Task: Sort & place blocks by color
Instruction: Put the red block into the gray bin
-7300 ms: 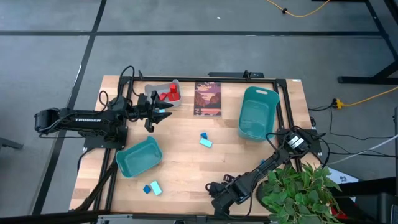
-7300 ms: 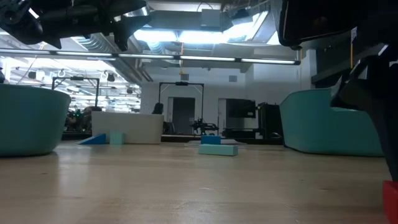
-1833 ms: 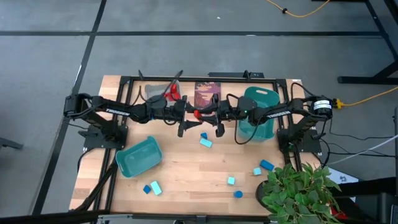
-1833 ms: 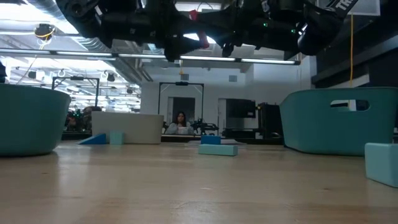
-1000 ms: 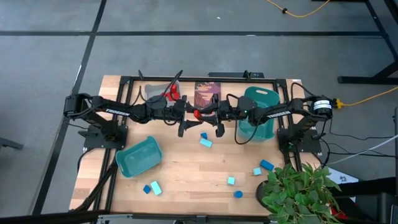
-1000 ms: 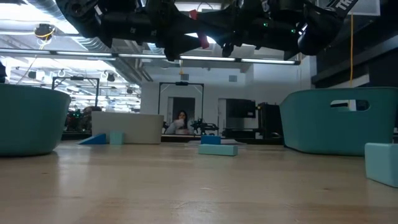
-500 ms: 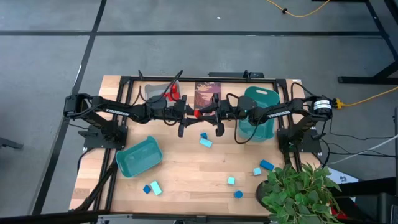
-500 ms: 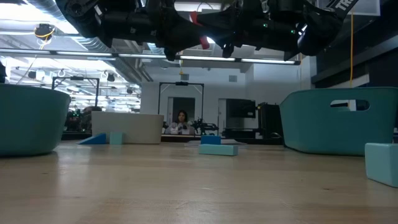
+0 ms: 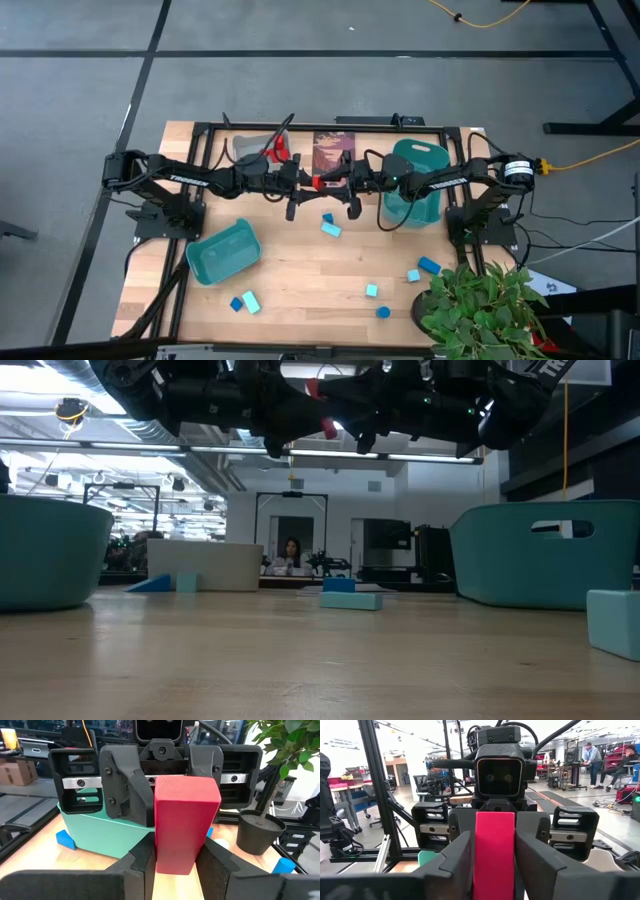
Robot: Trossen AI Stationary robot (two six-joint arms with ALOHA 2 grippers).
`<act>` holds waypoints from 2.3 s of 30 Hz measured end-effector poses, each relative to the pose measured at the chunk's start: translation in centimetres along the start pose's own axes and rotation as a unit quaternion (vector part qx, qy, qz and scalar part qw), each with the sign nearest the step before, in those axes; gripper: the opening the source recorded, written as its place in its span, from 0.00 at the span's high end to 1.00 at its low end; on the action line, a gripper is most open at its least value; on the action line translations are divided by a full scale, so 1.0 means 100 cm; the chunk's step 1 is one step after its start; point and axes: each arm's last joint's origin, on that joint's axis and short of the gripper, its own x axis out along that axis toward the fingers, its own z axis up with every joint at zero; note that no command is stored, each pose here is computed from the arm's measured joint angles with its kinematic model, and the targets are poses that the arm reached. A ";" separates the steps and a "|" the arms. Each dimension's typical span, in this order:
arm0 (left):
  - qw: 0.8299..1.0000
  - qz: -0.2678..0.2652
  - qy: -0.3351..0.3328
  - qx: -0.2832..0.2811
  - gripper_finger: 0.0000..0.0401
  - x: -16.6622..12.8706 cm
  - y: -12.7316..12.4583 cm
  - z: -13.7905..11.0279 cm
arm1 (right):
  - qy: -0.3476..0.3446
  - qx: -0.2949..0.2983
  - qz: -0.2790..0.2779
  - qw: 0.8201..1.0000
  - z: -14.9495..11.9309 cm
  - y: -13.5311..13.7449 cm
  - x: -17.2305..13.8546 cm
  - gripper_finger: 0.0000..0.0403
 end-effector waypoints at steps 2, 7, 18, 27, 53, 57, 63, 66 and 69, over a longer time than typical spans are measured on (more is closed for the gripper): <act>1.000 0.000 0.000 0.000 0.75 0.000 0.000 0.000 | 0.000 0.000 0.000 1.000 0.000 0.000 0.000 0.61; 1.000 0.003 0.000 0.000 0.75 0.000 0.001 0.000 | 0.003 0.015 0.001 1.000 -0.001 0.000 0.000 0.50; 1.000 0.013 0.010 -0.002 0.75 -0.001 0.006 -0.002 | 0.000 0.007 -0.008 1.000 0.005 -0.005 -0.003 0.23; 0.999 0.017 0.035 0.004 0.75 -0.025 0.012 0.006 | 0.024 0.006 -0.001 1.000 0.023 -0.001 -0.036 0.23; 0.994 0.056 -0.089 -0.005 0.75 -0.134 -0.006 0.003 | -0.028 0.011 -0.005 1.000 0.026 0.031 -0.133 0.23; 0.993 0.062 -0.097 -0.004 0.75 -0.135 -0.006 0.005 | -0.025 0.014 -0.009 1.000 0.026 0.031 -0.133 0.23; 0.979 0.179 -0.095 -0.015 0.75 -0.130 0.005 0.020 | -0.024 0.011 -0.010 1.000 0.026 0.031 -0.133 0.23; 0.968 0.247 -0.022 -0.020 0.75 -0.124 0.020 0.040 | -0.024 0.003 -0.014 1.000 0.026 0.030 -0.133 0.23; 0.942 0.328 0.065 -0.027 0.75 -0.120 0.042 0.058 | -0.024 0.001 -0.015 1.000 0.026 0.030 -0.133 0.23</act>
